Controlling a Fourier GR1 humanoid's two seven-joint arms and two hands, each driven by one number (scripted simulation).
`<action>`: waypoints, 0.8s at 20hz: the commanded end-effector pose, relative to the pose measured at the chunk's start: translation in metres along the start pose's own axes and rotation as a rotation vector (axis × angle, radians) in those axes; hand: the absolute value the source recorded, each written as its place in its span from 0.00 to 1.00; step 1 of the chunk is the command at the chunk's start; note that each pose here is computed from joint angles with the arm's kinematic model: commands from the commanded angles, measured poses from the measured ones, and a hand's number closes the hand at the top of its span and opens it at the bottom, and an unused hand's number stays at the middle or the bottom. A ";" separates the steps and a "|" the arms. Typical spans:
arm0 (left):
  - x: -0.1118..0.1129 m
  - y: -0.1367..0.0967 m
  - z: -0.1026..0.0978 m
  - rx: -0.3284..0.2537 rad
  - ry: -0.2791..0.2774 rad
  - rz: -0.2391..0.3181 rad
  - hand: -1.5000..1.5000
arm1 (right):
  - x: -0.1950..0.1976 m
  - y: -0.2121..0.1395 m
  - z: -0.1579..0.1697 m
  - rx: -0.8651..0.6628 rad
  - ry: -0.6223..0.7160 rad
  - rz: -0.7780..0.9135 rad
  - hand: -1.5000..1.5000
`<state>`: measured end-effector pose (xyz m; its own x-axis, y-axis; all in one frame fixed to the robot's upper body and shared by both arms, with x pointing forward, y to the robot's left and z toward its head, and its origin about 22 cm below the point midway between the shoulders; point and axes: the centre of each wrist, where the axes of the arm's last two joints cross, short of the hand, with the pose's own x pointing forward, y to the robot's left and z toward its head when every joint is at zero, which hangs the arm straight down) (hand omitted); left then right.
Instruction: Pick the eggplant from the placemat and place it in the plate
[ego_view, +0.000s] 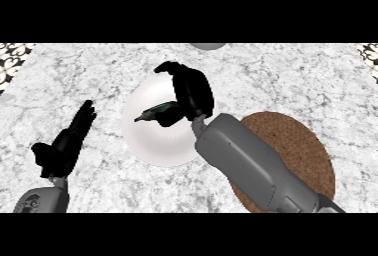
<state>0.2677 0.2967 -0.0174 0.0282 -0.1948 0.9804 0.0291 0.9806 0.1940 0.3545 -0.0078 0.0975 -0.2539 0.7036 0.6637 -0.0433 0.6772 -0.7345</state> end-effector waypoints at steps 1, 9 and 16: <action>0.000 0.000 0.005 -0.003 -0.007 -0.009 0.50 | -0.019 0.019 0.002 -0.009 0.093 -0.051 0.00; -0.010 -0.001 0.017 -0.001 0.003 0.002 0.50 | -0.021 -0.008 -0.003 -0.202 0.081 -0.423 0.00; -0.009 0.002 0.010 0.027 0.007 0.027 0.50 | -0.102 -0.038 0.019 -0.213 0.046 -0.637 0.00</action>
<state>0.2563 0.2986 -0.0239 0.0381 -0.1835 0.9823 0.0152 0.9830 0.1830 0.3709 -0.0704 0.0767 -0.1804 0.2535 0.9504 0.0212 0.9670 -0.2539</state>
